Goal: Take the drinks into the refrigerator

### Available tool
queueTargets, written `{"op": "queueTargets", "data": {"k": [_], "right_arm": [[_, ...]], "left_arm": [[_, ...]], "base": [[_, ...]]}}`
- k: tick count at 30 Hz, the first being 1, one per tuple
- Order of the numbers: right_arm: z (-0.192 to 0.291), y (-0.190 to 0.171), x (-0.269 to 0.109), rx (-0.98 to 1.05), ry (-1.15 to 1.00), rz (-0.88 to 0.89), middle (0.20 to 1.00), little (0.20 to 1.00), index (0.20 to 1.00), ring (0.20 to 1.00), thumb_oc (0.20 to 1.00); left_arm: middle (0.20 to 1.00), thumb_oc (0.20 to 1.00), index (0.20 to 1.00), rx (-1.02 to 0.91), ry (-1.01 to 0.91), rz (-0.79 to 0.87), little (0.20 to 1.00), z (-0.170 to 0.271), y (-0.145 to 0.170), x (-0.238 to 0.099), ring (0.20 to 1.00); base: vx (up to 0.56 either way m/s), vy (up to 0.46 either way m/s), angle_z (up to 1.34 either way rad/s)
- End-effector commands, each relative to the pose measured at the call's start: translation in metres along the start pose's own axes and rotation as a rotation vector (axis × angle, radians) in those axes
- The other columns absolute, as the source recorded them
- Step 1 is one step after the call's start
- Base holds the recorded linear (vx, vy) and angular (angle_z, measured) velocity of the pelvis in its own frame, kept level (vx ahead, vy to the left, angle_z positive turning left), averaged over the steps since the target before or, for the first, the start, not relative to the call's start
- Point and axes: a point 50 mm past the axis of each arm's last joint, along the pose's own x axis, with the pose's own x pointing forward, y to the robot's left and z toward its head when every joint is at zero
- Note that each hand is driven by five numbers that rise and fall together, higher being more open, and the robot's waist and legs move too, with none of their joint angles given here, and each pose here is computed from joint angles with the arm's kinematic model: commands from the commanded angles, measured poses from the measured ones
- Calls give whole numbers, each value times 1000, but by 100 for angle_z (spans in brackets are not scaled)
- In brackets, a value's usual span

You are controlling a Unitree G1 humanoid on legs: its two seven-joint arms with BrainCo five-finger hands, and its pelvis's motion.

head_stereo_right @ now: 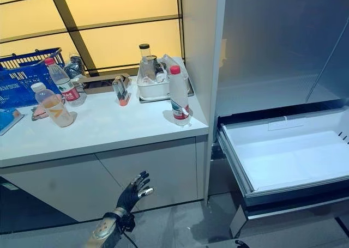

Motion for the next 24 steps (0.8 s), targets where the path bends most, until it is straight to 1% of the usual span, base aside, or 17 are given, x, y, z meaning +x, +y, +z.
{"op": "queueTargets", "data": {"k": [1,4,5,6,7,9,13,14,16,18,23,24], "right_arm": [[16,28,1,42,-15,76,1000,1000,1000,1000,1000],[16,29,1,44,-14,82,1000,1000,1000,1000,1000],[16,30,1,50,-11,87,1000,1000,1000,1000,1000],[16,31,1,50,-11,87,1000,1000,1000,1000,1000],[15,31,1,53,-9,87,1000,1000,1000,1000,1000],[15,31,1,61,-9,89,1000,1000,1000,1000,1000],[13,32,1,57,-7,94,1000,1000,1000,1000,1000],[13,32,1,57,-7,96,1000,1000,1000,1000,1000],[13,32,1,49,-7,100,1000,1000,1000,1000,1000],[12,32,0,47,-4,105,1000,1000,1000,1000,1000],[8,36,0,21,6,122,1000,1000,1000,1000,1000],[7,36,-1,18,7,119,1000,1000,1000,1000,1000]], "left_arm": [[1000,1000,1000,28,-177,-65,1000,43,2,7,1000],[1000,1000,1000,24,-227,-109,1000,56,-4,9,1000],[1000,1000,1000,41,-281,-149,1000,70,-10,8,1000],[1000,1000,1000,41,-281,-149,1000,70,-10,8,1000],[1000,1000,1000,27,-320,-183,1000,80,-16,7,1000],[1000,1000,1000,85,-381,-229,1000,97,-22,4,1000],[1000,1000,1000,61,-421,-280,1000,108,-30,4,1000],[1000,1000,1000,95,-450,-311,1000,116,-34,3,1000],[1000,1000,1000,73,-485,-355,1000,126,-40,2,1000],[1000,1000,1000,115,-541,-418,1000,141,-48,-1,1000],[1000,1000,1000,7,-616,-463,1000,156,-60,-3,1000],[1000,1000,1000,-31,-659,-465,1000,164,-63,-5,1000]], "base": [[0,0,0],[2,-1,-1],[7,-5,-5],[11,-5,-4],[0,0,0],[0,0,0],[2,-2,-1],[-31,0,-2],[-15,0,-2],[11,2,-2],[12,0,-4],[3,-1,-8]]}}
